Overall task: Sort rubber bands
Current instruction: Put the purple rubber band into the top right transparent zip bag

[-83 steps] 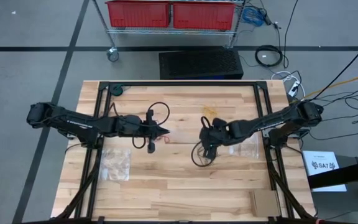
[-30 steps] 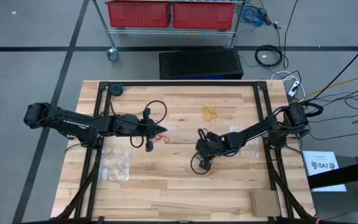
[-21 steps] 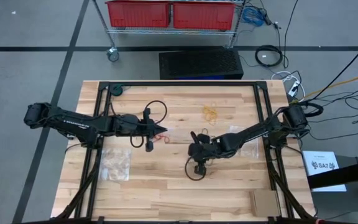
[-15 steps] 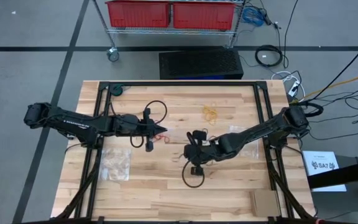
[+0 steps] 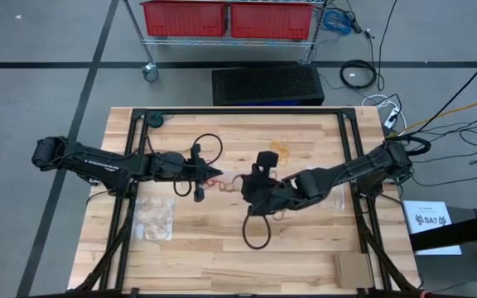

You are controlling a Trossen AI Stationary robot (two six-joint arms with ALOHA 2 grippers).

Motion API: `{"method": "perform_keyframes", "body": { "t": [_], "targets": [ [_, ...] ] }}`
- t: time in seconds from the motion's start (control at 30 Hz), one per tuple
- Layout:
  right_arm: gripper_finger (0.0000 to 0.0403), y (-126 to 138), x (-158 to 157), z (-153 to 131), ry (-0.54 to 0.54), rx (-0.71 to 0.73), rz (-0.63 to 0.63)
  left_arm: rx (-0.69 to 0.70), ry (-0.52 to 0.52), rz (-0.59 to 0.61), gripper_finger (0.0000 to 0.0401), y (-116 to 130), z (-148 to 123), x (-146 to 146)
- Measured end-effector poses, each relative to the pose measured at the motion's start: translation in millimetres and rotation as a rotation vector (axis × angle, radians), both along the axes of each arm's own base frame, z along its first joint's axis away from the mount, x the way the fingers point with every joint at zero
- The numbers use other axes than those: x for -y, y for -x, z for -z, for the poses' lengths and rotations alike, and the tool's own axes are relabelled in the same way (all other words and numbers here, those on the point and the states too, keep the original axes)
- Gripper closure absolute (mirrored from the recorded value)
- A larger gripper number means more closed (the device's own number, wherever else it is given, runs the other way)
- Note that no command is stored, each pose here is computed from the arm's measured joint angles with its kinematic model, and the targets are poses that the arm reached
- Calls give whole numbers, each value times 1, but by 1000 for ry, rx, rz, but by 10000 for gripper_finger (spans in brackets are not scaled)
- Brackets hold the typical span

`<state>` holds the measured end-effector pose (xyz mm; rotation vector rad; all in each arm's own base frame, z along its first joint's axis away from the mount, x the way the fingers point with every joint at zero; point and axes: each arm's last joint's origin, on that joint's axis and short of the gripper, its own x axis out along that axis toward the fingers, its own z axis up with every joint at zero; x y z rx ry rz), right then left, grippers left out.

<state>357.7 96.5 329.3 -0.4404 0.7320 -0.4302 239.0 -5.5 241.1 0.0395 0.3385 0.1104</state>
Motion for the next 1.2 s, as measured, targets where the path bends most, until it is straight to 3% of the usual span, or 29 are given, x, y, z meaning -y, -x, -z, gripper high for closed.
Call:
{"method": "perform_keyframes", "body": {
  "t": [0.2,0.7,1.2],
  "targets": [
    [403,4,12,4,59,-59,77,0,0,0,401,0,0,0],
    [403,2,14,4,30,-53,65,5,1,0,401,0,0,0],
    [403,-26,20,41,-103,-127,41,6,3,2,401,0,-1,0]
  ]
}}
